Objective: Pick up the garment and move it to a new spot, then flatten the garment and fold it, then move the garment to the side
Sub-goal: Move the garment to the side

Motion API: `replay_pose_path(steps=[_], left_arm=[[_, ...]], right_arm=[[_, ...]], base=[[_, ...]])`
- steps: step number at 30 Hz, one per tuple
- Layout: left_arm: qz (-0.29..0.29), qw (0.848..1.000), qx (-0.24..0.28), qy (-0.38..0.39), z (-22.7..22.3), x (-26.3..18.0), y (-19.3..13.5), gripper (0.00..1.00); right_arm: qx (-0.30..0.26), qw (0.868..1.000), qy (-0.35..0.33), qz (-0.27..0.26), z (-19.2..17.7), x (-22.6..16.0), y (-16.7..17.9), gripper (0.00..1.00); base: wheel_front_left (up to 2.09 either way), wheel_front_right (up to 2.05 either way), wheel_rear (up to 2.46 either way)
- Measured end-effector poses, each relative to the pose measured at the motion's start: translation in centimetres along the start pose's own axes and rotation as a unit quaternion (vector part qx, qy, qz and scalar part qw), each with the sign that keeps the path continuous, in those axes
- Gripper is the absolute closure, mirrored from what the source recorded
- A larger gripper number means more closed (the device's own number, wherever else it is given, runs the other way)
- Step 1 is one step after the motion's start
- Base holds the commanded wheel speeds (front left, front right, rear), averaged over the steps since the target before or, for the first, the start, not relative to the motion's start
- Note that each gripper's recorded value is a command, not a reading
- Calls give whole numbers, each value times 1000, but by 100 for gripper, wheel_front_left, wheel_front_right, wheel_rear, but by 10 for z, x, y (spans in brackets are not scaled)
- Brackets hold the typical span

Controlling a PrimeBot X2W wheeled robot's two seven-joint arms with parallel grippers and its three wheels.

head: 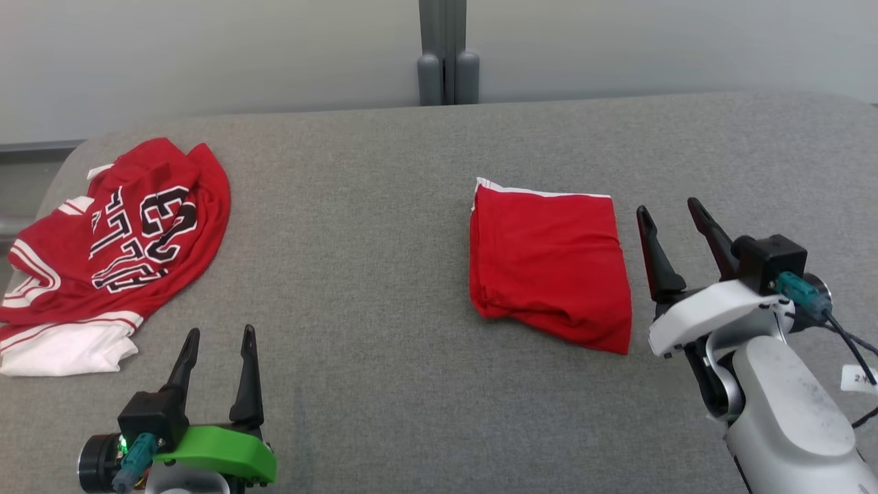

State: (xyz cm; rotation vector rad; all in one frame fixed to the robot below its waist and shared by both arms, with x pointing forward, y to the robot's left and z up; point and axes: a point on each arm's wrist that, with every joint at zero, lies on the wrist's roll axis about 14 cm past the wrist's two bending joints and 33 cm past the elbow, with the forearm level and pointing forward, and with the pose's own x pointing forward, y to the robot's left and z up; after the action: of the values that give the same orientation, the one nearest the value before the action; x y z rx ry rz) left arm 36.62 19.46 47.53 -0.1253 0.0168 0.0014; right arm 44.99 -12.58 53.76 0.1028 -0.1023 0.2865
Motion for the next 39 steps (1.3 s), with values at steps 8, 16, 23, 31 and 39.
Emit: replay_pose_path(steps=[8, 16, 23, 31, 39], left_arm=[[5, 1000, -2, 13, -8, 14, 4, 0], [16, 999, -3, 31, -21, 24, 9, 0], [21, 999, -10, 40, -28, 25, 11, 0], [20, 999, -13, 37, -26, 24, 10, 0], [-2, 999, -14, 33, -26, 41, -4, 0]], right_arm=[[-9, 996, 90, 3, -52, 32, -8, 0], [22, 978, 208, -14, -132, 31, -10, 0], [65, 965, 254, -25, -162, 24, 2, 53], [58, 964, 258, -16, -158, 29, 3, 100], [-32, 966, 255, 6, -142, 52, -33, 100]], base=[[0, 0, 0], [0, 0, 0], [0, 0, 0], [0, 0, 0], [0, 0, 0]])
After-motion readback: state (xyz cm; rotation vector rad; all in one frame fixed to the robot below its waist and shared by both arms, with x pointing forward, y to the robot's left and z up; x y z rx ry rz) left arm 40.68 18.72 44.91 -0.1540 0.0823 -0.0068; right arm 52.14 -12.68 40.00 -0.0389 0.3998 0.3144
